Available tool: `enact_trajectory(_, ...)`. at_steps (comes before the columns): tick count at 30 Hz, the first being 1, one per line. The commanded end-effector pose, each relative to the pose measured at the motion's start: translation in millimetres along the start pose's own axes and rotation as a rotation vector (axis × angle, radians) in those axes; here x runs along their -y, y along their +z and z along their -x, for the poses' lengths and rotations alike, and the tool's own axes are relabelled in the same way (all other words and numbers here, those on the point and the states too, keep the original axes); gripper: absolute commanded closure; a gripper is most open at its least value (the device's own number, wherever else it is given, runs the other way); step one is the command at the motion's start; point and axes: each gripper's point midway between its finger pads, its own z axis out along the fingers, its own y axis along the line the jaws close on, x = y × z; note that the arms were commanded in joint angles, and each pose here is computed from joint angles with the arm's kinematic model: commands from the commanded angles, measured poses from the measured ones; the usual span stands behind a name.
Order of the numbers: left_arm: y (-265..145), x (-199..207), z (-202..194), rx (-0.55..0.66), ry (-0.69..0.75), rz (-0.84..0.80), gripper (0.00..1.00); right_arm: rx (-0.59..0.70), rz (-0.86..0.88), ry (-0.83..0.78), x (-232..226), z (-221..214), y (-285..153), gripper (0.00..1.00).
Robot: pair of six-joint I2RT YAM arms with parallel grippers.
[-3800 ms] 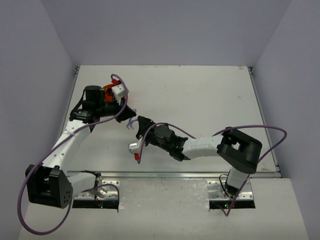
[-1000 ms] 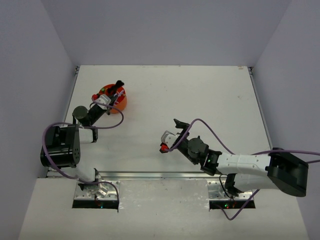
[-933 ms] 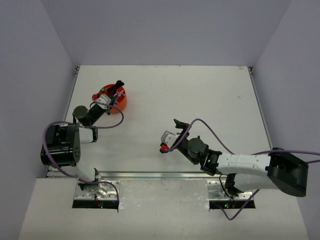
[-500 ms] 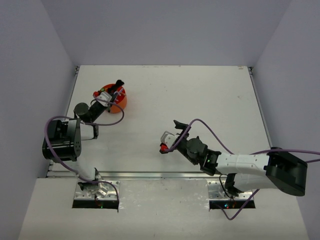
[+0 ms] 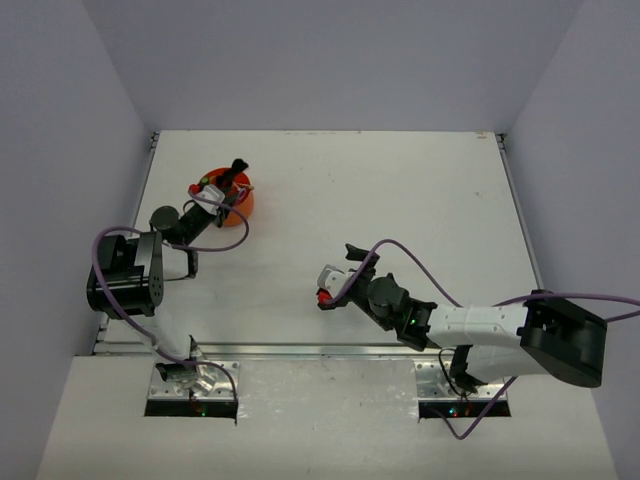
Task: Organize the makeup
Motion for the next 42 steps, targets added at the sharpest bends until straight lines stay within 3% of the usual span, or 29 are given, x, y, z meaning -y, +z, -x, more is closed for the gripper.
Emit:
enact_trajectory(1, 3.7, -11.0, 18.0, 0.056, 0.048, 0.006, 0.7, 0.048, -0.033, 0.037, 8.9, 19.5, 5.4, 0.01)
enact_trajectory(9, 1.9, -13.3, 27.1, 0.051, 0.047, 0.015, 0.66, 0.022, -0.056, 0.076, 14.6, 20.1, 6.7, 0.01)
enact_trajectory(16, 1.9, -20.0, 57.9, 0.041, -0.013, 0.017, 0.65, -0.3, 0.03, 0.435, -2.8, -2.9, 19.0, 0.01)
enact_trajectory(21, 3.0, -25.2, 65.7, -0.041, -0.107, 0.016, 0.65, -0.571, 0.045, 0.551, -30.7, -28.1, 19.9, 0.01)
enact_trajectory(24, -2.2, -26.9, 74.8, -0.075, -0.137, 0.035, 0.65, -0.652, 0.04, 0.598, -41.0, -38.4, 23.6, 0.03)
enact_trajectory(29, -18.1, -27.1, 88.3, -0.135, -0.132, 0.078, 0.65, -0.759, 0.053, 0.722, -62.9, -64.3, 23.5, 0.12)
enact_trajectory(35, -34.5, -13.2, 99.9, -0.159, -0.105, 0.058, 0.65, -0.884, 0.067, 0.759, -88.8, -98.6, 17.1, 0.26)
enact_trajectory(41, -46.7, 2.0, 110.4, -0.14, -0.092, 0.038, 0.64, -0.965, 0.083, 0.788, -104.8, -127.7, 15.3, 0.45)
enact_trajectory(42, -48.4, 3.8, 112.9, -0.135, -0.092, 0.037, 0.64, -0.978, 0.084, 0.78, -106.6, -132.2, 13.9, 0.53)
